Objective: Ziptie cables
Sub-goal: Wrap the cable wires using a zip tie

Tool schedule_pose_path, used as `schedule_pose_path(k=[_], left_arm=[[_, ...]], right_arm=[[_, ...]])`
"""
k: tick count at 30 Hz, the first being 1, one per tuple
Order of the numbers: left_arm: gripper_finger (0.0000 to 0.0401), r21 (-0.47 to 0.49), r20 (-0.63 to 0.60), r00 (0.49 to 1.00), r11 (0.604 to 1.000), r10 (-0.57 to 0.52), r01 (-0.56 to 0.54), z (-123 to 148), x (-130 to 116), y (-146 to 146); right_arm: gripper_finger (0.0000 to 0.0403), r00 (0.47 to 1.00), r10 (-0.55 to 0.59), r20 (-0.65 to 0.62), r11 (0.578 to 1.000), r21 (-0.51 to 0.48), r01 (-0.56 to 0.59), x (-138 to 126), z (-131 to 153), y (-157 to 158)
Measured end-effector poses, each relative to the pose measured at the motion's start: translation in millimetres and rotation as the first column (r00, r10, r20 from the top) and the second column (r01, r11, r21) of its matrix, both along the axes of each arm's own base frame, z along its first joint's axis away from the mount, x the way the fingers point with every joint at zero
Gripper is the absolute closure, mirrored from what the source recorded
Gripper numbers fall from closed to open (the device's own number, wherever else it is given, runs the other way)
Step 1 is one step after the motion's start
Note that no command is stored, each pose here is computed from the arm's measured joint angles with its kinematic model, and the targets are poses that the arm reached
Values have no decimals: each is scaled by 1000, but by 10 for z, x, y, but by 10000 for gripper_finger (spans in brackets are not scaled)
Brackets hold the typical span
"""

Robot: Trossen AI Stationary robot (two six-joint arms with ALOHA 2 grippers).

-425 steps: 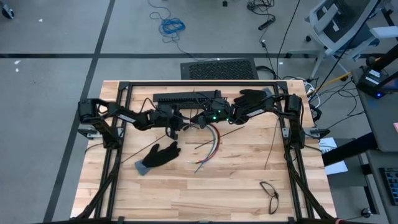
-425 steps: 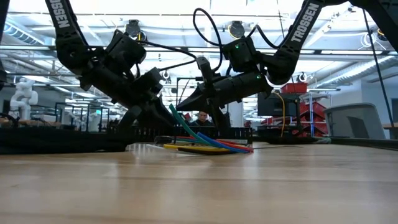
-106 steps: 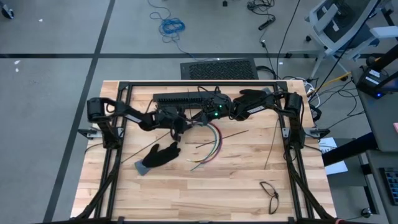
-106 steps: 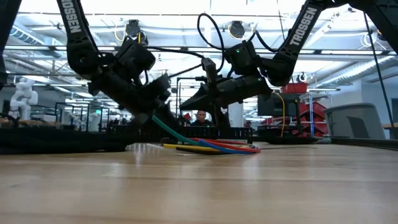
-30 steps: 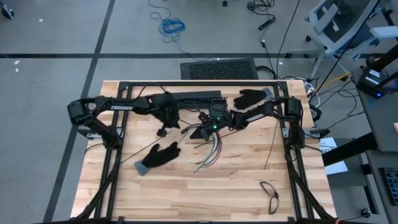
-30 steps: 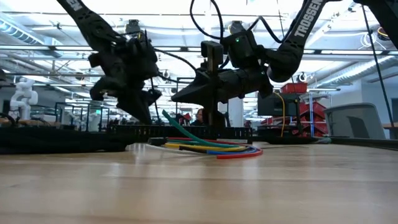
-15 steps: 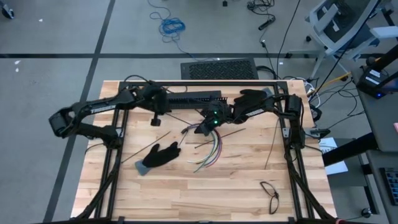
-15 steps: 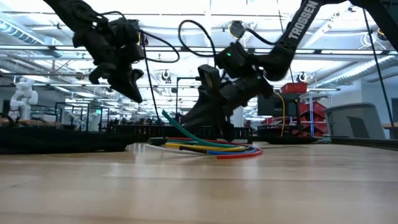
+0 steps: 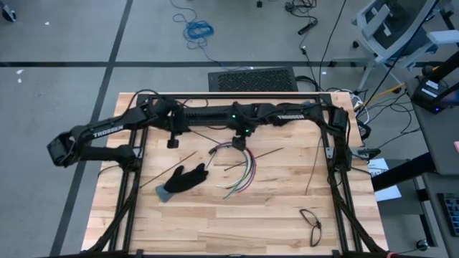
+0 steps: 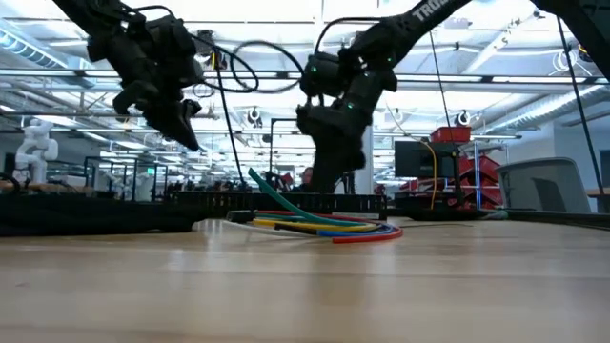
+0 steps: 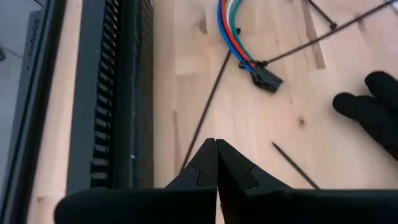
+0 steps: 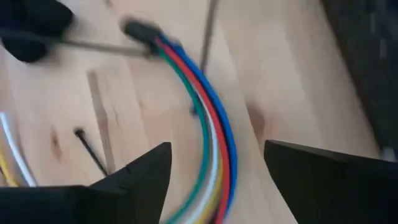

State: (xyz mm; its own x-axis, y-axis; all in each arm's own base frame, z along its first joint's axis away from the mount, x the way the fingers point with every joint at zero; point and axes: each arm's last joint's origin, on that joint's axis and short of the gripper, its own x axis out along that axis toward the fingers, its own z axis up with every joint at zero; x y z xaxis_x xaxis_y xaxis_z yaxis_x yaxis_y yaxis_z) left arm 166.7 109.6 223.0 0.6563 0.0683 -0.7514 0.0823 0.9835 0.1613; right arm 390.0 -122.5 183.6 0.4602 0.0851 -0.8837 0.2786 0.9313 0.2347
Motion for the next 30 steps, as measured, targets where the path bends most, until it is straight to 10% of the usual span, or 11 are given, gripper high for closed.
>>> schedule_pose_path(k=[30], left_arm=[[400, -46, -10, 996, 995, 88, -88, -118, -44, -48]], right_arm=[[167, 988, -129, -80, 989, -75, 123, 10, -484, 279]])
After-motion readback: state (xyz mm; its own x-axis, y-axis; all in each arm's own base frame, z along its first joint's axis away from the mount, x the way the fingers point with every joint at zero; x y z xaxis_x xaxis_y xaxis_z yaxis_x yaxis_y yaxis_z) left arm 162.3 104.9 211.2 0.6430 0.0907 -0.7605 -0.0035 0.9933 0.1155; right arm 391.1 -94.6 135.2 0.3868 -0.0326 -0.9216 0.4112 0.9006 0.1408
